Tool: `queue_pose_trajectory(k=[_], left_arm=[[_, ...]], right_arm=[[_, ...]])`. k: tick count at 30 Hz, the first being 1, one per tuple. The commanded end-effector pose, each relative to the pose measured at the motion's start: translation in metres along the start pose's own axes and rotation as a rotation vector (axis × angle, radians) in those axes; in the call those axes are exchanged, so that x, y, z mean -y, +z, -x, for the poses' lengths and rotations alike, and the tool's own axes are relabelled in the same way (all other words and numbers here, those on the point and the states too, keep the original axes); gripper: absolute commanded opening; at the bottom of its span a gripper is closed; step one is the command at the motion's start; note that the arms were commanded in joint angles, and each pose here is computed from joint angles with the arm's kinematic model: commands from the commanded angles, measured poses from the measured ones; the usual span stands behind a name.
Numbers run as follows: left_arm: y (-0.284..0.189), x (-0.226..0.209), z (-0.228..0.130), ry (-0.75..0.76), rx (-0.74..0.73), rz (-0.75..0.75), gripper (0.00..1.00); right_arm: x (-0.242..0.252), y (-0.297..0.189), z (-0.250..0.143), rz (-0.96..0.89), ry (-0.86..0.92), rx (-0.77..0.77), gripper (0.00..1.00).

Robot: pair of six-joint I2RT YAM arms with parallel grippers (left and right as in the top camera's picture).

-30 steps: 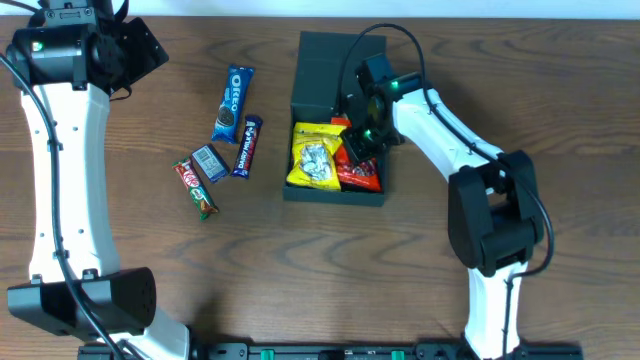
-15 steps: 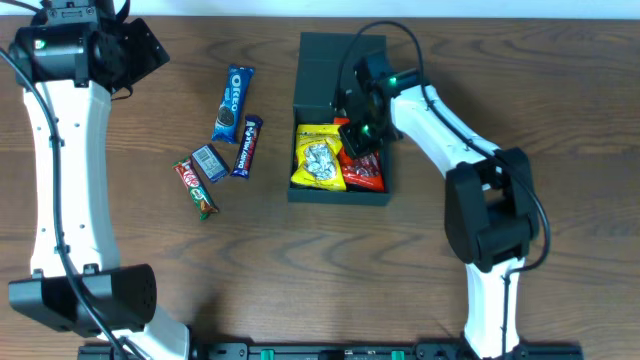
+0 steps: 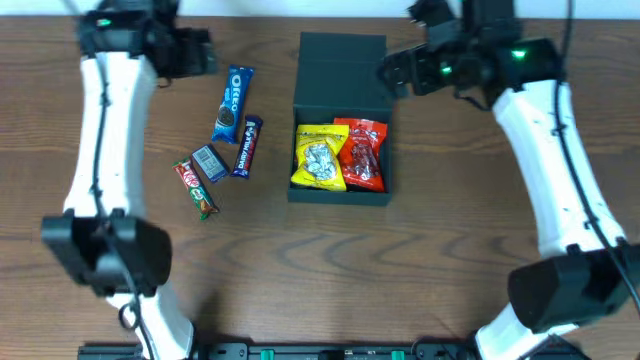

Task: Pack container
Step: 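Retract the right gripper up and right away from the box, then grasp the blue Oreo pack on the table with the left gripper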

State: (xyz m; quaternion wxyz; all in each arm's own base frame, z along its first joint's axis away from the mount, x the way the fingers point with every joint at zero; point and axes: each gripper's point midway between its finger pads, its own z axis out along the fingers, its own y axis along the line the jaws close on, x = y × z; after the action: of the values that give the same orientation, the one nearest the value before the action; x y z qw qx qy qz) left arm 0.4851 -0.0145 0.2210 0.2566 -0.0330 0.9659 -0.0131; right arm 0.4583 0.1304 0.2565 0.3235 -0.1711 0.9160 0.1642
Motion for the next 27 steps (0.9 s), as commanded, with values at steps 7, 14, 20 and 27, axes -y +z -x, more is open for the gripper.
queue_pose_trajectory(k=[7, 14, 20, 27], left_arm=[[0.104, 0.025, -0.028, 0.332, -0.149, -0.051, 0.95], [0.147, 0.032, -0.056, 0.411, -0.247, -0.097, 0.95], [0.168, 0.031, -0.072, 0.409, -0.302, -0.100, 0.95], [0.188, 0.029, -0.086, 0.408, -0.345, -0.102, 0.96]], right_arm=[[0.033, -0.022, -0.007, -0.047, 0.045, -0.004, 0.99], [0.033, -0.022, -0.011, -0.051, 0.032, -0.022, 0.99], [0.034, -0.022, -0.011, -0.052, 0.031, -0.021, 0.99], [0.033, -0.022, -0.011, -0.051, 0.032, -0.021, 0.99]])
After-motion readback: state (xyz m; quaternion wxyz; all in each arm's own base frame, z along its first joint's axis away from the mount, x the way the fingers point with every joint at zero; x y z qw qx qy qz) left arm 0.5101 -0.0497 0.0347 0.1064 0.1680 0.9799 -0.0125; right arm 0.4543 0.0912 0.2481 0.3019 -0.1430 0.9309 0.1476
